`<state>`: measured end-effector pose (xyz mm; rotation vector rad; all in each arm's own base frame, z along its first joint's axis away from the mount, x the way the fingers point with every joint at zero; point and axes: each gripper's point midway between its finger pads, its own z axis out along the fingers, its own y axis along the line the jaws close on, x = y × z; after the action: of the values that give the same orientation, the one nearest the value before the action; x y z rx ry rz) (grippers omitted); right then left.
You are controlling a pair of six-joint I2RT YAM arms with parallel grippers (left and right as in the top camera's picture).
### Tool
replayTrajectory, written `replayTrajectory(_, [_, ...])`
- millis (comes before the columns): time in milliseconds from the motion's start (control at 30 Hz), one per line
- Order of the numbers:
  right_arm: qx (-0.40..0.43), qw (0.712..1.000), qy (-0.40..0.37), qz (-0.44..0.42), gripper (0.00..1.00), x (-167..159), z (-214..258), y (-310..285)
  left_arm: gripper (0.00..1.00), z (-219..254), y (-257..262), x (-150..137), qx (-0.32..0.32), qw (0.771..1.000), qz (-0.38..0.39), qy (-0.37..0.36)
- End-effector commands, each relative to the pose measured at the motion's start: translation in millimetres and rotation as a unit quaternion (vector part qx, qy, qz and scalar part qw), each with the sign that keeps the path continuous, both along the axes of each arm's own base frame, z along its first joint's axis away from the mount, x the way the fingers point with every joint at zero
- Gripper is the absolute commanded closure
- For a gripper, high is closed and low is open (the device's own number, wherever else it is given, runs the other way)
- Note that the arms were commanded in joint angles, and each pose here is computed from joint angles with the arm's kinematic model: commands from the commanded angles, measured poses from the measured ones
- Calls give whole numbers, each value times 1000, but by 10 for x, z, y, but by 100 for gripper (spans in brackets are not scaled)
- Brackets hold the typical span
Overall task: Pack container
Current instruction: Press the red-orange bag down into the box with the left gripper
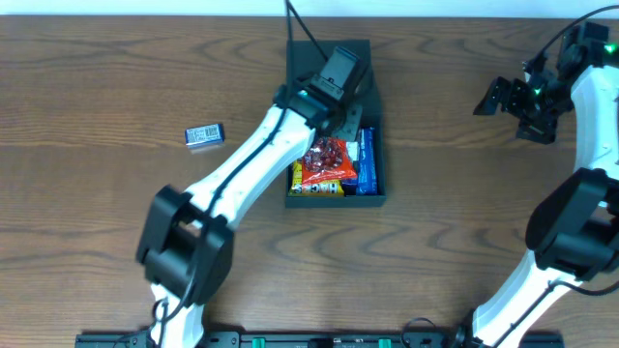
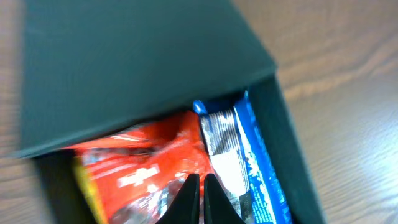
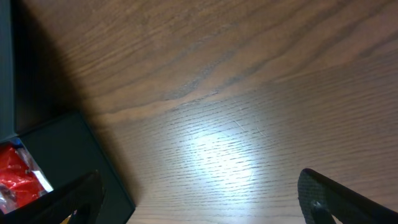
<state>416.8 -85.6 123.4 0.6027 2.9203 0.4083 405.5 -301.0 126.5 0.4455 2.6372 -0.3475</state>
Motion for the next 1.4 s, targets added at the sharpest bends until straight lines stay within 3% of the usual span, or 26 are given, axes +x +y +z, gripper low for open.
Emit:
replayTrajectory(0, [0,1000,-7,-2,1,32,37,-19,94,-252,-98,-85,-2,999,-44,31])
replayTrajectory(333, [0,1000,-7,-2,1,32,37,-19,94,-622,-107,-221,21,993,-93,74])
replayTrajectory(700, [0,1000,-7,-2,1,32,37,-19,94,-749,275,-459,119,978,-133,111])
replayTrajectory(900, [0,1000,-7,-2,1,32,37,-19,94,-749,356,-539,134,974,-131,128])
replayTrajectory(1200, [0,1000,-6,-2,1,30,37,-19,94,-122,135,-146,85,992,-81,47])
replayTrajectory(1367, [-10,1000,3,-3,1,-6,23,-49,94,166,285,55,105,994,-13,-2])
